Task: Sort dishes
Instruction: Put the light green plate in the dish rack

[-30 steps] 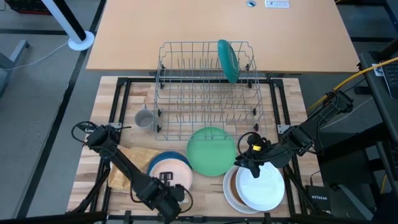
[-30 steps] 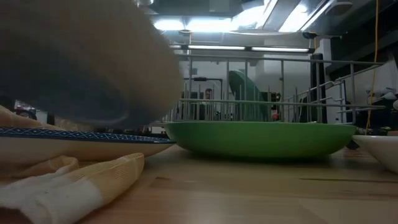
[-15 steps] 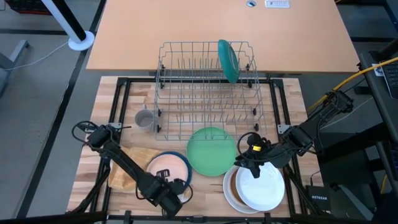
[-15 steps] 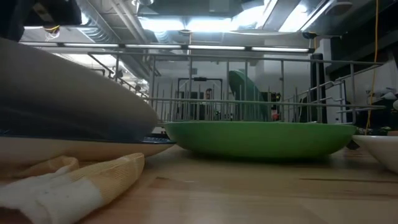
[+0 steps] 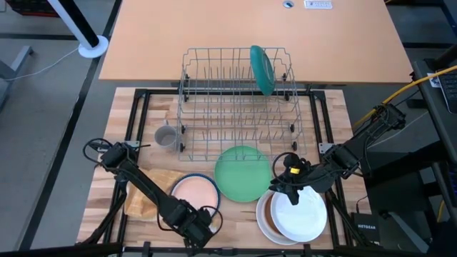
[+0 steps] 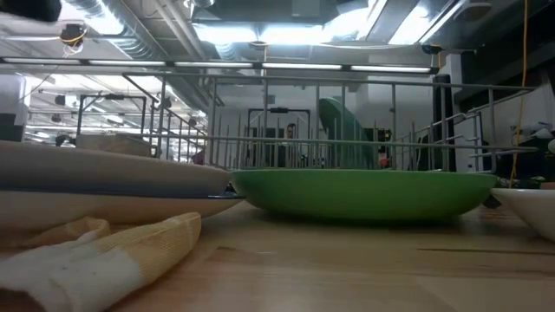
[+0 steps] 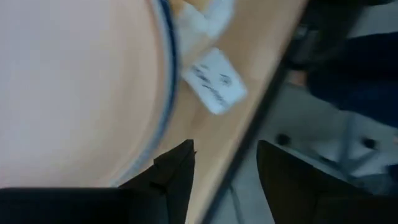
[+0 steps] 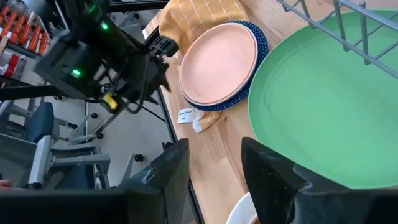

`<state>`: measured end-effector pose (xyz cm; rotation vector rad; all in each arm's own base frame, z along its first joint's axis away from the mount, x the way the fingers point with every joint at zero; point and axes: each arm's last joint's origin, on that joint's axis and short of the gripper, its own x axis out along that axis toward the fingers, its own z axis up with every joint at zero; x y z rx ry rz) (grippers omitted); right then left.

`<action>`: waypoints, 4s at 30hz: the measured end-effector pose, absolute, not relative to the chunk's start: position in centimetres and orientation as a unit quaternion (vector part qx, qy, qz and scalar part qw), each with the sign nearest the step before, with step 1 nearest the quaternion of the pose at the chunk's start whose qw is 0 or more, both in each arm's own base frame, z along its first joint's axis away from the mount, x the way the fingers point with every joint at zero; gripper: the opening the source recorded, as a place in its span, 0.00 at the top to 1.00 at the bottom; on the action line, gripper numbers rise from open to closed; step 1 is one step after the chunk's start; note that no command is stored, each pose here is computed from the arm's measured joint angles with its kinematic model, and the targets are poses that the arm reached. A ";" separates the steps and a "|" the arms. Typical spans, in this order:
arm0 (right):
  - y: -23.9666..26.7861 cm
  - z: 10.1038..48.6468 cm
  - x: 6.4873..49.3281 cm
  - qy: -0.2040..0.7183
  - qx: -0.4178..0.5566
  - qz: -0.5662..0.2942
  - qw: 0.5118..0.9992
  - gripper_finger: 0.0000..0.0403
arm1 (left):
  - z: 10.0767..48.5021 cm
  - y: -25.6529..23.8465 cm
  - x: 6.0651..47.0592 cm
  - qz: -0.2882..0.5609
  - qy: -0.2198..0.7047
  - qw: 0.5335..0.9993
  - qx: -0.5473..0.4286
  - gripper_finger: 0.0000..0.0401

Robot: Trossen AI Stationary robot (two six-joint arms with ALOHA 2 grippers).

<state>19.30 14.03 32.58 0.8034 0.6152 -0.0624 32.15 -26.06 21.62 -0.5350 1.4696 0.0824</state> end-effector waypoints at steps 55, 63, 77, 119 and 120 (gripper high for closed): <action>14.1 32.8 19.4 0.282 0.388 -0.027 0.877 0.62 | 18.4 -17.0 43.1 -0.010 0.460 0.884 0.090 0.59; 14.1 32.8 19.4 0.282 0.388 -0.027 0.877 0.62 | 17.5 -18.1 43.0 -0.035 0.467 0.878 0.096 0.59; 14.1 32.8 19.5 0.280 0.389 -0.027 0.877 0.62 | 14.5 -16.7 43.9 0.014 0.491 0.866 0.098 0.59; 14.4 37.1 19.8 0.128 0.408 0.102 0.898 0.62 | 24.3 -21.2 44.8 -0.058 0.429 0.901 0.007 1.00; 14.2 37.3 19.5 0.123 0.407 0.105 0.899 0.62 | 24.5 -21.2 44.8 -0.062 0.428 0.902 0.002 1.00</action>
